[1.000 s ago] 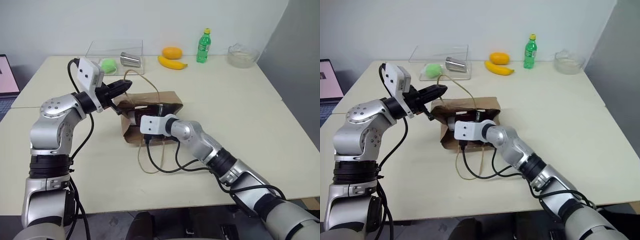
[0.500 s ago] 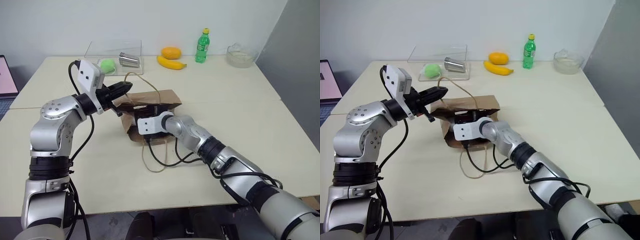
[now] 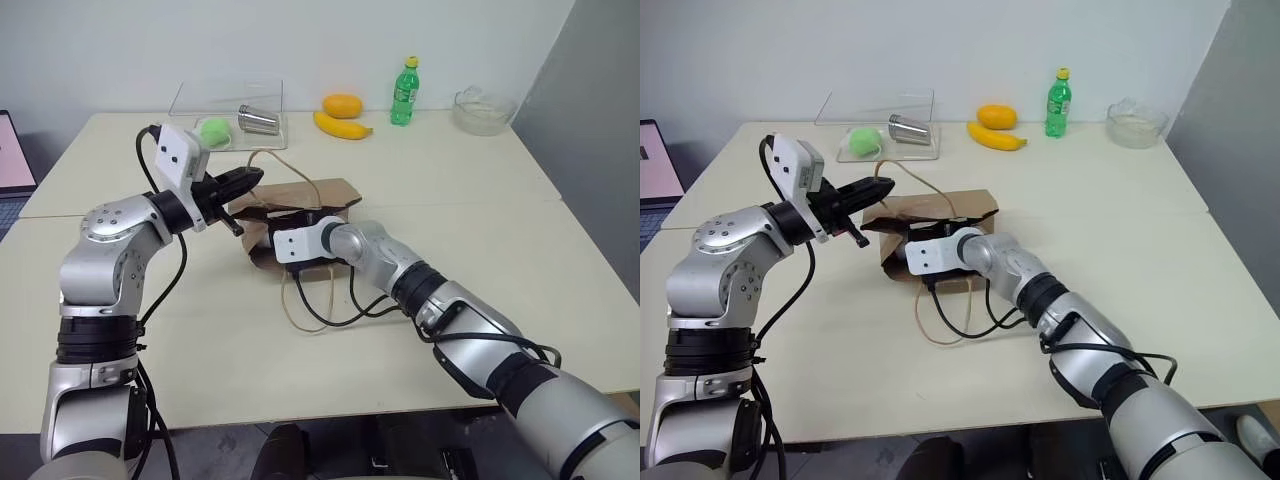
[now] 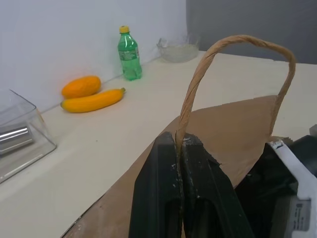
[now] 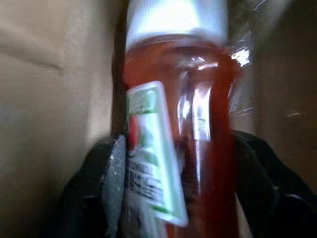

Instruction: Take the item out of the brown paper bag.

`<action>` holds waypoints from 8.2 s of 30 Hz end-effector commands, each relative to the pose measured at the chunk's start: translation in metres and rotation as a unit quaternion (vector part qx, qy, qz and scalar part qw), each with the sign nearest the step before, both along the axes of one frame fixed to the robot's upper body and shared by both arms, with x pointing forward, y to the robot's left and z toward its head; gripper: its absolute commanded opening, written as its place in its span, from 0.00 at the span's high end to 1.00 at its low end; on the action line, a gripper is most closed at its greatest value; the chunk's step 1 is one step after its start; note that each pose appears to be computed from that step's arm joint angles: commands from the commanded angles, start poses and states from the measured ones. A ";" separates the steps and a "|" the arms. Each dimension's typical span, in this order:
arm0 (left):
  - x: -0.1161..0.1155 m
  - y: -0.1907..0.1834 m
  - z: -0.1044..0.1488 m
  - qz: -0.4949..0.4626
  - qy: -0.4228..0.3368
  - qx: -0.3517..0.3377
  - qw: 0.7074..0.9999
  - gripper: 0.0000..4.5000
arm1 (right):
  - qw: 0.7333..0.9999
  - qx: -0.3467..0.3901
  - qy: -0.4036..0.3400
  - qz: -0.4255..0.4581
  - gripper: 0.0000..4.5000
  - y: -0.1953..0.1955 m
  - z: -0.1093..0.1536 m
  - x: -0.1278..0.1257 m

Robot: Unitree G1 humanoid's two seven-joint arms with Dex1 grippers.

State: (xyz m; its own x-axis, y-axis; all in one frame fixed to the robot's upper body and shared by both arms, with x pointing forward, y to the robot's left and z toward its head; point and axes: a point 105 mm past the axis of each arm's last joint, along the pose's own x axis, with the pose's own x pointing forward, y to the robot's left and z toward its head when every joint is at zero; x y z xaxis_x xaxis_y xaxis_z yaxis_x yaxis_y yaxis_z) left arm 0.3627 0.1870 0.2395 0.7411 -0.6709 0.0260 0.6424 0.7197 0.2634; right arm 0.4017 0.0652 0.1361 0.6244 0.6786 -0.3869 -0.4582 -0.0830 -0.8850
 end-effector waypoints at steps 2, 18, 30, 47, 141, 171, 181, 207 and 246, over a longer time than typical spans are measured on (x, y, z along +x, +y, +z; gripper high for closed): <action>-0.004 0.006 0.017 0.011 -0.032 0.005 0.999 1.00 | 0.998 0.032 -0.011 0.044 0.54 -0.003 0.029 -0.013; -0.001 0.009 0.019 0.019 -0.037 0.006 0.999 1.00 | 0.995 0.052 -0.007 0.088 0.62 -0.013 0.041 -0.030; 0.000 0.007 0.018 0.015 -0.033 0.007 0.999 1.00 | 0.971 0.151 0.071 0.169 0.62 -0.034 0.085 -0.061; 0.001 0.007 0.016 0.015 -0.031 0.010 0.999 1.00 | 0.913 0.284 0.194 0.218 1.00 -0.062 0.124 -0.082; 0.002 0.006 0.016 0.006 -0.022 0.022 1.000 1.00 | 0.923 -0.226 -0.153 0.272 0.05 -0.028 0.046 -0.083; 0.001 0.007 0.017 0.007 -0.024 0.027 0.999 1.00 | 0.860 -0.319 -0.222 0.331 0.01 0.024 0.025 -0.067; -0.001 0.011 0.017 0.014 -0.026 0.029 0.999 1.00 | 0.856 -0.343 -0.219 0.318 0.01 0.016 0.018 -0.046; -0.003 0.011 0.016 0.016 -0.025 0.028 0.999 1.00 | 0.865 -0.318 -0.227 0.315 0.01 0.035 0.010 -0.044; -0.004 0.014 0.015 0.020 -0.019 0.032 0.999 1.00 | 0.920 -0.036 -0.011 0.391 0.33 0.009 0.045 -0.092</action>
